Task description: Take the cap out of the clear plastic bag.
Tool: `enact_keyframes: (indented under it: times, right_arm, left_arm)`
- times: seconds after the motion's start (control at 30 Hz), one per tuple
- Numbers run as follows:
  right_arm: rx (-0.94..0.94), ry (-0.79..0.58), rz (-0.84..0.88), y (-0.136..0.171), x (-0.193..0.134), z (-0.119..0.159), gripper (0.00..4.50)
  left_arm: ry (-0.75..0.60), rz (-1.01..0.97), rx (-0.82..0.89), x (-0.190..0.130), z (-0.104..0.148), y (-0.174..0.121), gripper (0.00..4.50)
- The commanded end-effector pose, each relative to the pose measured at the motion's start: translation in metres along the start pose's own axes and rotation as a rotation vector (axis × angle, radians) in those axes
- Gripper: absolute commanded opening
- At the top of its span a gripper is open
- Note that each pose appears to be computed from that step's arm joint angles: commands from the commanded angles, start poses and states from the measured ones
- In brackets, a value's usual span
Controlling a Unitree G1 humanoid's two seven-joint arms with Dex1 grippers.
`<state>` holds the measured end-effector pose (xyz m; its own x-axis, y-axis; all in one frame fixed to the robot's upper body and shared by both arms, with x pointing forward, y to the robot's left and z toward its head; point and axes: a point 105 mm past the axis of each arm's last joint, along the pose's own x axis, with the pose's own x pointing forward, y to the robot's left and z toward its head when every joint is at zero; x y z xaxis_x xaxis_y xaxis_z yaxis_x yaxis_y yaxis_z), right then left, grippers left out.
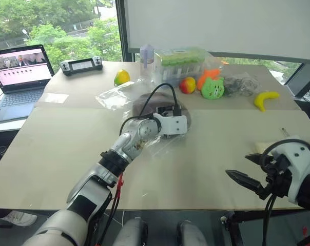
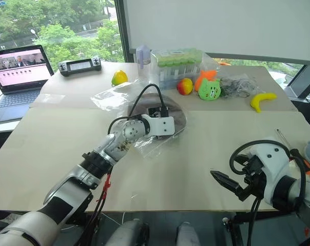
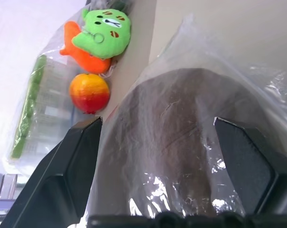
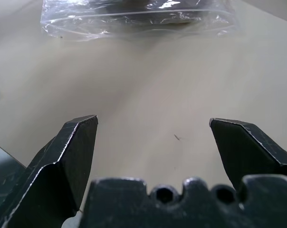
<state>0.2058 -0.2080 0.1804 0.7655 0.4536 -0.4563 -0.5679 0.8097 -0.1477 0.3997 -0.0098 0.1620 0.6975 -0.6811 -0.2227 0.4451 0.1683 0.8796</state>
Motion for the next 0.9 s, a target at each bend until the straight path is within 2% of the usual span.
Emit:
enact_keyframes:
  times: [0.03, 0.17, 0.23, 0.37, 0.6, 0.9]
  right_arm:
    - [-0.019, -0.016, 0.001, 0.0, 0.0, 0.005, 4.5]
    - [-0.014, -0.012, 0.005, 0.002, 0.002, 0.003, 4.5]
    - [-0.013, -0.011, 0.008, 0.003, 0.003, 0.002, 4.5]
    - [-0.008, -0.021, 0.019, 0.007, 0.004, 0.004, 4.5]
    - [0.012, -0.006, 0.028, 0.011, 0.003, 0.0, 4.5]
    - [0.021, 0.022, 0.063, 0.014, 0.003, 0.001, 4.5]
  left_arm:
    - [-0.044, 0.055, -0.022, 0.0, 0.013, 0.018, 4.02]
    - [-0.163, -0.054, -0.21, 0.002, 0.037, 0.001, 4.02]
    - [-0.196, -0.135, -0.202, -0.001, 0.046, -0.014, 4.02]
    - [-0.201, -0.21, -0.149, -0.007, 0.044, -0.036, 4.02]
    - [-0.122, -0.079, 0.041, -0.008, 0.023, -0.036, 4.02]
    - [-0.143, 0.008, 0.012, -0.011, 0.027, -0.057, 4.02]
